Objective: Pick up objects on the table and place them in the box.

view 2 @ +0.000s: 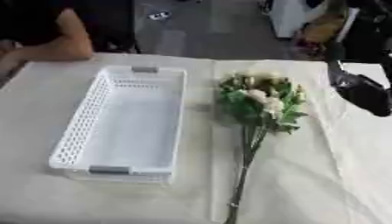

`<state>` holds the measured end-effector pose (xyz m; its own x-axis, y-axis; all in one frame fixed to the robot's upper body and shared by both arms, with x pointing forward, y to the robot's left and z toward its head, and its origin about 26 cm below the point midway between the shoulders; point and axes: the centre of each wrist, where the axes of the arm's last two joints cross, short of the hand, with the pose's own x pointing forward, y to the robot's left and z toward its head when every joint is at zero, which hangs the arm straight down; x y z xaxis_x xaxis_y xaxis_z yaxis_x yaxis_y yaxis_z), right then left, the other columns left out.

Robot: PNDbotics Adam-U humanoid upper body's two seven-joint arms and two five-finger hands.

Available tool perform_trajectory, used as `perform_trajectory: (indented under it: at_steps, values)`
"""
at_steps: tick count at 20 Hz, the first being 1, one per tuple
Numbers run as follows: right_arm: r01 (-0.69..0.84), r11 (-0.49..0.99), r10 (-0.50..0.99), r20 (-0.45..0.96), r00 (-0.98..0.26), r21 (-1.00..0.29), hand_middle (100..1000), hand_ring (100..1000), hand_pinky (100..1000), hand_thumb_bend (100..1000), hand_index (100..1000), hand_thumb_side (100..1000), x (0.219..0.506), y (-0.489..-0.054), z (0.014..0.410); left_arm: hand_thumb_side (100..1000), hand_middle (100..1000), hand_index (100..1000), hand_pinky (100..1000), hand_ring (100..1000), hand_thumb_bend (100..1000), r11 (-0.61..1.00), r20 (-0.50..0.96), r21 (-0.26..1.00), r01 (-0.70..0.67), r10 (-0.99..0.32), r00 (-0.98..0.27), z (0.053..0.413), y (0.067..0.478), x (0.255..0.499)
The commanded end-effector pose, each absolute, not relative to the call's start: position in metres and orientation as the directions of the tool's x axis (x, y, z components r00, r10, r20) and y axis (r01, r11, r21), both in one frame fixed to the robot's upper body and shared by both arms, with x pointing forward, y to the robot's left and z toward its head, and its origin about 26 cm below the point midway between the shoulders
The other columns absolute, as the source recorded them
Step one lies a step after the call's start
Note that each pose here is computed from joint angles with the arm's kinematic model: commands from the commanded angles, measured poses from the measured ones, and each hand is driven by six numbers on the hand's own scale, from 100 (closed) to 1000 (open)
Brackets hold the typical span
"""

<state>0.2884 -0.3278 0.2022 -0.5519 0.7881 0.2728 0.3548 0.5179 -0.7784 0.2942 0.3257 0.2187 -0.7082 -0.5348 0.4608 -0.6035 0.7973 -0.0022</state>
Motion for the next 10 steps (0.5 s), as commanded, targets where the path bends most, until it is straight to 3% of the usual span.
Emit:
perform_trajectory:
  at_steps: [1, 10]
  values:
    - [0.376, 0.500, 0.795, 0.241, -0.557, -0.780, 881, 976, 833, 100, 1000, 421, 0.2859, -0.3299, 0.2107, 805, 866, 858, 595, 748, 157, 0.800, 0.425, -0.011, -0.600, -0.539, -0.727, 0.2304, 0.3253, 0.2917]
    - [0.375, 0.498, 0.795, 0.239, -0.558, -0.782, 877, 972, 829, 100, 1000, 419, 0.2860, -0.3297, 0.2108, 807, 865, 857, 595, 747, 156, 0.802, 0.423, -0.003, -0.597, -0.540, -0.728, 0.2312, 0.3244, 0.2921]
